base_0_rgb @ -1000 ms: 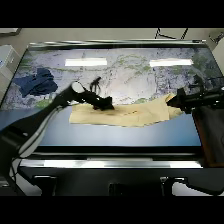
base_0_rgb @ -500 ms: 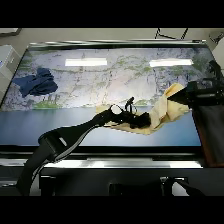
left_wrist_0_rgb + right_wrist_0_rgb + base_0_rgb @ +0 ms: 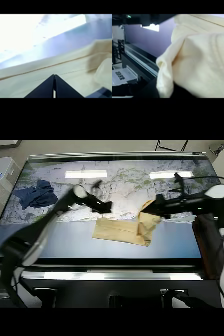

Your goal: Fold the clothes and pants, and hang the long-sleeved shirts on hangers.

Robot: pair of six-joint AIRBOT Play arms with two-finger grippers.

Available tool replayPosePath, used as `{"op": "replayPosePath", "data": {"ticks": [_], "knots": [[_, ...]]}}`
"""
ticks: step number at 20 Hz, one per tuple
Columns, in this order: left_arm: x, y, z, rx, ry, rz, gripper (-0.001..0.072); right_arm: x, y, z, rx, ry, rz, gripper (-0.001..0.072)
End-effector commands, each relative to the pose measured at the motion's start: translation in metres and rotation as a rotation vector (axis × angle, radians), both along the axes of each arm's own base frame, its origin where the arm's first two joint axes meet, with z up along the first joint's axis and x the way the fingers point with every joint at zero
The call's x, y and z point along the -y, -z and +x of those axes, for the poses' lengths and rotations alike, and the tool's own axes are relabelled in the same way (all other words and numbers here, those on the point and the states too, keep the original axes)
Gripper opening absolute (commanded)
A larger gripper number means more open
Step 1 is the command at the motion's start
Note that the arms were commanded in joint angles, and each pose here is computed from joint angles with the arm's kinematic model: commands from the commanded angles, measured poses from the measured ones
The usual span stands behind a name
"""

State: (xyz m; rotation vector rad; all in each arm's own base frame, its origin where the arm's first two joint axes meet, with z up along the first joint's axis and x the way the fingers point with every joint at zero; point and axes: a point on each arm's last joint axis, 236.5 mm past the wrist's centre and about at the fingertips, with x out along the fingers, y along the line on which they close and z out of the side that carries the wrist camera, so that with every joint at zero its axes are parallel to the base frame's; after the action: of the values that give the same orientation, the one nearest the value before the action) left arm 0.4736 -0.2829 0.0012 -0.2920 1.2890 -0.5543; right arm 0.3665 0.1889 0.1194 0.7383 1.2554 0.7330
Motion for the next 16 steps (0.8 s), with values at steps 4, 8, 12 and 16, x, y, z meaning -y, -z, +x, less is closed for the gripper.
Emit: {"op": "replayPosePath", "data": {"ticks": [4, 8, 12, 16], "knots": [[-0.240, -0.148, 0.013, 0.261, -0.338, 0.234, 0.0019, -0.154, 0.120, 0.023, -0.198, 0.021, 0.101, 0.0216], [-0.264, -0.184, -0.008, 0.337, -0.312, 0.273, 0.0019, -0.176, 0.138, 0.027, -0.312, 0.044, 0.253, 0.0678], [-0.271, -0.186, -0.025, 0.323, -0.260, 0.311, 0.0019, -0.056, 0.116, 0.046, -0.267, 0.053, 0.147, 0.0678], [-0.271, -0.186, -0.025, 0.321, -0.259, 0.310, 0.0020, 0.115, 0.153, 0.018, -0.351, 0.190, -0.318, 0.0674]]}}
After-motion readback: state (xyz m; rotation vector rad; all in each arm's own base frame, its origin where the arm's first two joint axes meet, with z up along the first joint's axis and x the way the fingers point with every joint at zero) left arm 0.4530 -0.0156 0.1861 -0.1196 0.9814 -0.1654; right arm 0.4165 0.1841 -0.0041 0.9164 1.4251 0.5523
